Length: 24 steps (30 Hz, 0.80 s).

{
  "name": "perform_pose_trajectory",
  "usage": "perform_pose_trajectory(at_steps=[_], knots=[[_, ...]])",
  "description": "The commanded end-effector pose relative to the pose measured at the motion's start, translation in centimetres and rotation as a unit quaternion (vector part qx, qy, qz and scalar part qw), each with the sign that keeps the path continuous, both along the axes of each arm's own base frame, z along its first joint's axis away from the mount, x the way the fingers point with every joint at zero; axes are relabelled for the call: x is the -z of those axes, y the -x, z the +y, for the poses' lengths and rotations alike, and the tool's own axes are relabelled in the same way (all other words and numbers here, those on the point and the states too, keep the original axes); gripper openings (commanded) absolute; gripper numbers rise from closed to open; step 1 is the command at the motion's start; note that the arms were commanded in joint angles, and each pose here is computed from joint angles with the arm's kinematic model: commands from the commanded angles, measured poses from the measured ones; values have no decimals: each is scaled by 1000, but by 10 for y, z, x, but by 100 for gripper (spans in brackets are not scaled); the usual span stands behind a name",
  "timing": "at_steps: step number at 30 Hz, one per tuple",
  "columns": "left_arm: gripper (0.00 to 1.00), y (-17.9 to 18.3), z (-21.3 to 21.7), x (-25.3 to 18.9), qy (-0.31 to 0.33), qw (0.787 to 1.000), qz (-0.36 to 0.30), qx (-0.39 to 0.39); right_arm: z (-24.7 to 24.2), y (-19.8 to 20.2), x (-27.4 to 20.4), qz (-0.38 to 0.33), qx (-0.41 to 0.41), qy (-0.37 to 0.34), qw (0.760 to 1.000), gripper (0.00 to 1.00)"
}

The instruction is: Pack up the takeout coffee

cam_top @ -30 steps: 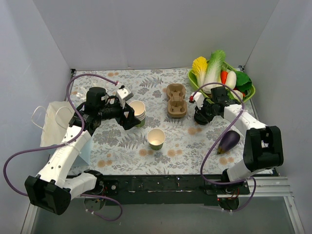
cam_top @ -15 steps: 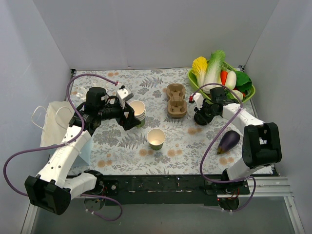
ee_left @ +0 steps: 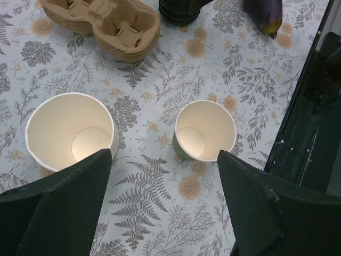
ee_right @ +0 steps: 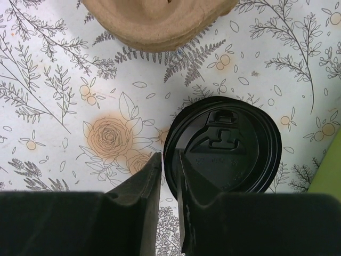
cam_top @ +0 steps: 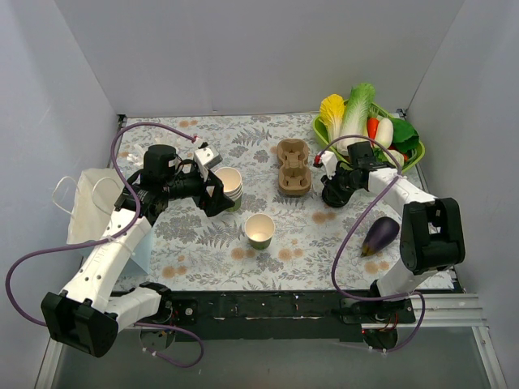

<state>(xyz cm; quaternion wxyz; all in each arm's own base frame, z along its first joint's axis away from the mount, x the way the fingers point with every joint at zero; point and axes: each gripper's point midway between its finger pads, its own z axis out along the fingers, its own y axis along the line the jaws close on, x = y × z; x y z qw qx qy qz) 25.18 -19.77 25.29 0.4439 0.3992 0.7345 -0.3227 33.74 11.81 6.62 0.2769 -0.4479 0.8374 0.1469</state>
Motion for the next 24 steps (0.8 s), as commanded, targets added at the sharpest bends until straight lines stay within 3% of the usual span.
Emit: perform_pose_trajectory(at_steps=[1,10,17,24], knots=[[81,6,1,-1,2,1000,-3,9,9,-15,-16,-18,3,-23,1000,25],[81,7,1,0,2,1000,0,11,12,-21,-15,-13,13,-31,999,18],[81,6,1,2,2,1000,2,11,14,-25,-19,-10,18,-35,999,17],[81,7,0,3,2,1000,4,14,15,-27,-17,-1,30,-42,999,23]])
